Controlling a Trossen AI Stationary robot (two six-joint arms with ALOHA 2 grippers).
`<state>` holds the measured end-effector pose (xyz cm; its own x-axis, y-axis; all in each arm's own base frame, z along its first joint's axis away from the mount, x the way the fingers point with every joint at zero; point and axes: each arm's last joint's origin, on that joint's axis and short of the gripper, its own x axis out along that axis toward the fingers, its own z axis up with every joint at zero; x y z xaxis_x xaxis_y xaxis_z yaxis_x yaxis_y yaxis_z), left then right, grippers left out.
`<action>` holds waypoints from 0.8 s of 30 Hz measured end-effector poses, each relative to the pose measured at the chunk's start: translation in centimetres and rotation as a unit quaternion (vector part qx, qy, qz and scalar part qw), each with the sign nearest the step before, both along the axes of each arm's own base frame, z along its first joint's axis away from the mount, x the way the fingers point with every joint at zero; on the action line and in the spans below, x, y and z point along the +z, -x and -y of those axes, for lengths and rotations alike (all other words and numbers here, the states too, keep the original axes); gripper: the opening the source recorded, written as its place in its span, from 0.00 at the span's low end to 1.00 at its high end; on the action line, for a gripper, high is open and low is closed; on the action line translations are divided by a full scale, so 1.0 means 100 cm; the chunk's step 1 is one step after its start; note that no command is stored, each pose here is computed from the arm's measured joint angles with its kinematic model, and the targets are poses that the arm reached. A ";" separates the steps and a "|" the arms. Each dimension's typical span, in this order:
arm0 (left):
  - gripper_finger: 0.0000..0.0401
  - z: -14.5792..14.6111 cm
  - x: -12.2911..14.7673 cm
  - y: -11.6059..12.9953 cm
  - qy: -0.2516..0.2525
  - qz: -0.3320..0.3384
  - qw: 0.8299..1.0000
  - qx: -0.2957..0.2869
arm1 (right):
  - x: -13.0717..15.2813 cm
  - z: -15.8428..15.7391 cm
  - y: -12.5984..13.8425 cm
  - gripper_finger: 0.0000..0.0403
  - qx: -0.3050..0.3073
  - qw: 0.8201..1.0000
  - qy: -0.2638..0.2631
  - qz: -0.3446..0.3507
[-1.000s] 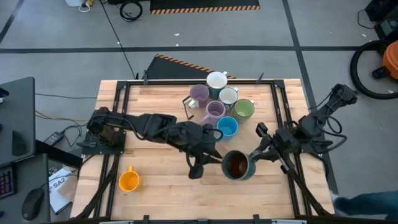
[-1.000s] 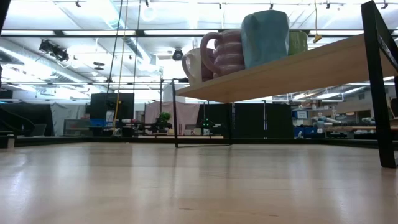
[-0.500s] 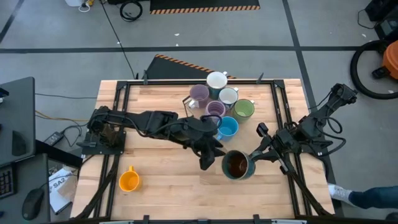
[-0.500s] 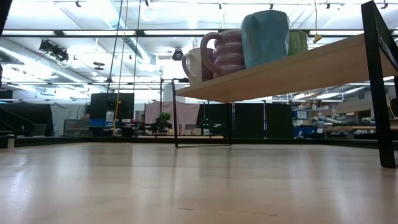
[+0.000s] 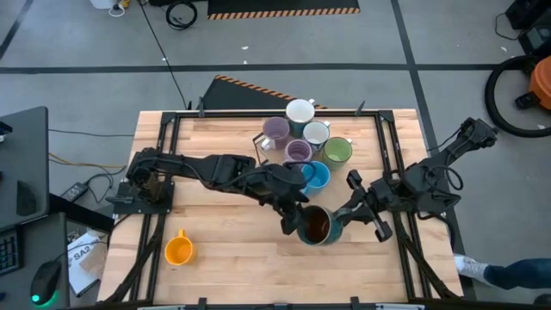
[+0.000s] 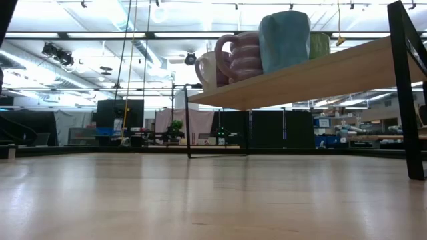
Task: Place coffee mugs
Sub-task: Put the brown mug on the shelf
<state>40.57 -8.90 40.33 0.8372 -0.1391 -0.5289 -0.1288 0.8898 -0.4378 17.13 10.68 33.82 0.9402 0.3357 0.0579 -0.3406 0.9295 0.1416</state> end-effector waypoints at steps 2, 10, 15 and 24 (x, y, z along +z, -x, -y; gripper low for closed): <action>0.53 0.000 -0.005 -0.001 -0.004 -0.014 1.000 -0.005 | 0.000 0.001 -0.001 0.13 -0.003 1.000 -0.001 0.002; 0.39 -0.002 -0.011 -0.002 -0.004 -0.037 0.999 -0.033 | 0.002 0.003 -0.002 0.13 -0.028 1.000 0.002 0.010; 0.25 -0.007 -0.011 -0.002 -0.001 -0.042 0.999 -0.022 | 0.002 0.005 -0.003 0.13 -0.036 0.999 0.004 0.012; 0.11 -0.021 -0.011 -0.006 0.017 -0.039 0.999 0.017 | 0.004 0.005 -0.003 0.14 -0.032 0.999 -0.020 0.017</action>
<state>41.16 -6.81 39.26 0.7986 -0.1299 -0.5877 -0.1931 0.8695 -0.4546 17.40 10.21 34.25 0.9572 0.2710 0.1020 -0.2851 0.9436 0.1685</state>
